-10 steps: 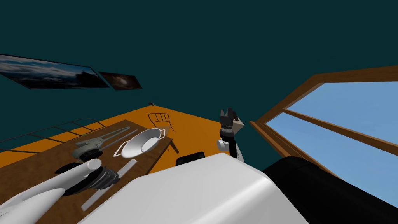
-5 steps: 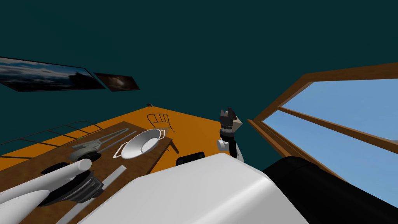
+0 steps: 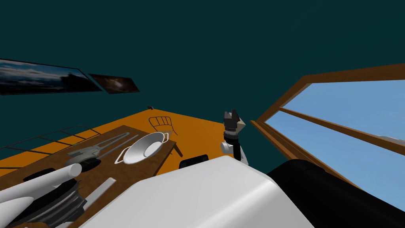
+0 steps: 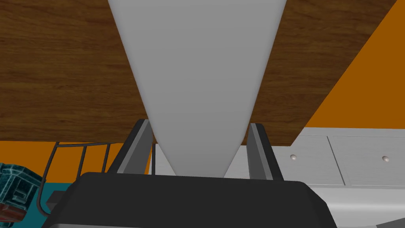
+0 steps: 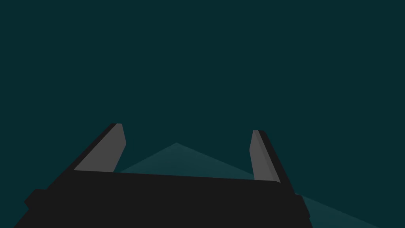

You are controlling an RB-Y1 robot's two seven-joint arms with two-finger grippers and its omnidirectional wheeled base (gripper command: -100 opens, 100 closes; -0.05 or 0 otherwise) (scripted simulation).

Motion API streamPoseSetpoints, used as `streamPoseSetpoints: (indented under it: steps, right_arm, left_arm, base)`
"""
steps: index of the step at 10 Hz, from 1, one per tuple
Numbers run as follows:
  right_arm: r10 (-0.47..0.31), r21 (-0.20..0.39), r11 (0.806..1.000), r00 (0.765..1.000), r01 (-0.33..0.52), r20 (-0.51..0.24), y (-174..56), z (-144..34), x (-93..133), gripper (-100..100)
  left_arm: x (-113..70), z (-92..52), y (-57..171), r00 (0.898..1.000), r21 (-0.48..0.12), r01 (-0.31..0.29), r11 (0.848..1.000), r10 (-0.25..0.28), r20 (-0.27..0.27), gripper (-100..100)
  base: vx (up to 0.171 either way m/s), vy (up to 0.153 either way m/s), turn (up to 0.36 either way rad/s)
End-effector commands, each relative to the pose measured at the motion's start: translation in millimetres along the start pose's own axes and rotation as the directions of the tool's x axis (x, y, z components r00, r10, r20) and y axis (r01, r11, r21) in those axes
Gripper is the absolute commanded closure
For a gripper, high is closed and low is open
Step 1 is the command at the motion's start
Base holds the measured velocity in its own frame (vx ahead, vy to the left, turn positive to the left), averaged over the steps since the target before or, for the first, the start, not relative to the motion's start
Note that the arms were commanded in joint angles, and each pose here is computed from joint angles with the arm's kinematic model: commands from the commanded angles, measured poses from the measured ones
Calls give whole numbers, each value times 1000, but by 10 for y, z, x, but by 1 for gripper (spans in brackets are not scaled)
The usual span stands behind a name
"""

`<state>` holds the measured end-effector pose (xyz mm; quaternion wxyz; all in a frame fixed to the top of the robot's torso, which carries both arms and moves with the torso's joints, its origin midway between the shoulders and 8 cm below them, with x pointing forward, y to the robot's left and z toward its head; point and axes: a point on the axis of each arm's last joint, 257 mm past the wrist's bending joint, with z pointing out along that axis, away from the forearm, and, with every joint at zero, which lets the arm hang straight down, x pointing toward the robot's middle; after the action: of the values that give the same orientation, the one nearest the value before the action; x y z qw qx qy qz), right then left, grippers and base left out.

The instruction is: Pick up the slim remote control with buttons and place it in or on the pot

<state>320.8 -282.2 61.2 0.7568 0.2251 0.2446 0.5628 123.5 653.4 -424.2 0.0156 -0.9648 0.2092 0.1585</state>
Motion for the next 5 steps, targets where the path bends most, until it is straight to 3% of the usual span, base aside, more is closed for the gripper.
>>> streamPoseSetpoints:
  steps: [1, 3, 4, 5]
  right_arm:
    - [0, 0, 1000, 1000, 0, 0, 0, 0, 0, 0]
    - [0, 0, 1000, 1000, 0, 0, 0, 0, 0, 0]
    - [0, 0, 1000, 1000, 0, 0, 0, 0, 0, 0]
    - [0, 0, 1000, 1000, 0, 0, 0, 0, 0, 0]
  left_arm:
    - [-118, -41, 15, 999, -21, 15, 1000, -14, 29, 100]
    - [-203, -126, -8, 999, -33, 31, 999, -29, 46, 100]
    - [-237, -294, -94, 998, -34, 49, 998, -48, 42, 100]
    - [-237, -294, -94, 998, -34, 49, 998, -48, 42, 100]
  base:
    - [11, 43, -45]
    - [12, 34, -49]
    - [10, -3, -48]
    - [12, -9, -37]
